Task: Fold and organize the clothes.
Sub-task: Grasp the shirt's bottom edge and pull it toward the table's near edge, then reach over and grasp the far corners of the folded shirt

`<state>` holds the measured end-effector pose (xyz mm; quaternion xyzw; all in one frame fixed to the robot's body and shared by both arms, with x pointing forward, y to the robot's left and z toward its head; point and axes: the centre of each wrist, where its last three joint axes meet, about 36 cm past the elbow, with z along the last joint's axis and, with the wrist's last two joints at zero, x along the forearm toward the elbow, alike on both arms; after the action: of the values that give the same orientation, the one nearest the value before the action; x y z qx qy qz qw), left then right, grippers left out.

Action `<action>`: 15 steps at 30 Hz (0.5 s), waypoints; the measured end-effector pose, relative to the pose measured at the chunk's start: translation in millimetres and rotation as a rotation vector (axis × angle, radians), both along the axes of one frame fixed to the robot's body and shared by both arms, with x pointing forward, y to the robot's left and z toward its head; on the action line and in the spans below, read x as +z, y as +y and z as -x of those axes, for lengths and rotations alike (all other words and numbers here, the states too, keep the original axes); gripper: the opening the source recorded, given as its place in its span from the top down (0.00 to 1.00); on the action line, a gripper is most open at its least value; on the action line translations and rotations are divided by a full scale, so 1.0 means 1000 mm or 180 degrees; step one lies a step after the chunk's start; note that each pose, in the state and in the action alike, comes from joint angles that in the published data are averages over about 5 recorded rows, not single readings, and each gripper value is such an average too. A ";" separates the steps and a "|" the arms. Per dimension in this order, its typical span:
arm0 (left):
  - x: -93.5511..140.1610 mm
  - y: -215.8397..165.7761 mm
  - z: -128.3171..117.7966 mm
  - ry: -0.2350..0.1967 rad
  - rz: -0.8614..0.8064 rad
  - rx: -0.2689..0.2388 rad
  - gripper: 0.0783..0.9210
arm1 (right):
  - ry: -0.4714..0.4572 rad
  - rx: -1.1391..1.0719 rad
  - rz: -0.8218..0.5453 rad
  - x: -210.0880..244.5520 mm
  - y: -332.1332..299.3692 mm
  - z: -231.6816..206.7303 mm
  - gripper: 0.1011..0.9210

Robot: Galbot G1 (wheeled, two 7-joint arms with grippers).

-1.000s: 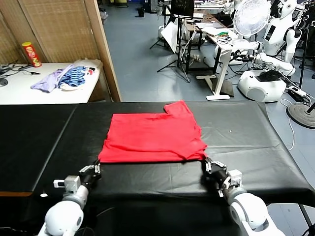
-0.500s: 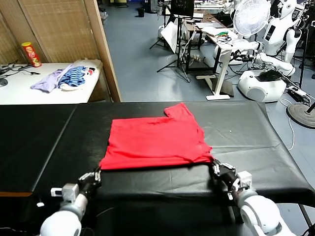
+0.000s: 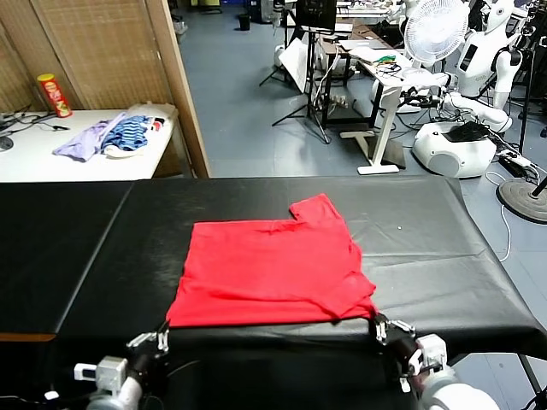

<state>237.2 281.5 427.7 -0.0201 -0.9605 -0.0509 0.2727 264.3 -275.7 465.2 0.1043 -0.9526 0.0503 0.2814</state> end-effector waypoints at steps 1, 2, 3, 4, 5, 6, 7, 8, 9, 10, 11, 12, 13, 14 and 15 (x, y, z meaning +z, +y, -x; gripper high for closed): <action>0.003 0.000 0.001 0.0005 0.0003 0.0006 0.64 | -0.0012 0.0003 -0.0025 0.006 -0.002 0.000 0.28; 0.006 0.001 0.002 0.0007 0.0014 0.0012 0.58 | -0.0034 0.0001 -0.0048 0.011 -0.004 -0.002 0.24; 0.010 0.001 0.002 0.0003 0.0032 0.0017 0.52 | -0.0070 -0.0006 -0.0066 0.017 -0.007 -0.004 0.20; 0.014 0.002 0.001 -0.0006 0.0051 0.0021 0.44 | -0.0121 -0.0016 -0.0082 0.021 -0.010 -0.008 0.17; 0.020 0.003 0.001 -0.0025 0.0074 0.0021 0.38 | -0.0183 -0.0031 -0.0089 0.025 -0.013 -0.013 0.16; 0.027 0.005 -0.001 -0.0055 0.0095 0.0020 0.32 | -0.0254 -0.0051 -0.0089 0.027 -0.016 -0.019 0.16; 0.033 0.007 -0.003 -0.0095 0.0108 0.0022 0.27 | -0.0329 -0.0075 -0.0085 0.029 -0.019 -0.028 0.15; 0.039 0.009 -0.006 -0.0146 0.0115 0.0024 0.22 | -0.0402 -0.0100 -0.0083 0.029 -0.021 -0.038 0.15; 0.045 0.011 -0.010 -0.0204 0.0124 0.0025 0.20 | -0.0468 -0.0125 -0.0083 0.028 -0.022 -0.050 0.15; 0.050 0.013 -0.015 -0.0265 0.0129 0.0030 0.17 | -0.0529 -0.0148 -0.0087 0.027 -0.024 -0.064 0.15; 0.054 0.016 -0.021 -0.0323 0.0135 0.0041 0.16 | -0.0585 -0.0163 -0.0098 0.025 -0.024 -0.079 0.15; 0.058 0.018 -0.029 -0.0373 0.0151 0.0057 0.15 | -0.0636 -0.0169 -0.0110 0.024 -0.023 -0.094 0.15; 0.060 0.021 -0.039 -0.0411 0.0177 0.0077 0.15 | -0.0679 -0.0174 -0.0118 0.022 -0.022 -0.110 0.15; 0.063 0.023 -0.049 -0.0442 0.0211 0.0100 0.15 | -0.0717 -0.0177 -0.0125 0.019 -0.021 -0.126 0.15; 0.064 0.026 -0.062 -0.0470 0.0261 0.0121 0.15 | -0.0745 -0.0179 -0.0129 0.017 -0.019 -0.142 0.15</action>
<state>298.9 307.9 492.1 -0.0092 -0.9795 -0.0076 0.2010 406.6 -294.4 481.9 0.0767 -0.9823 0.0349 0.1675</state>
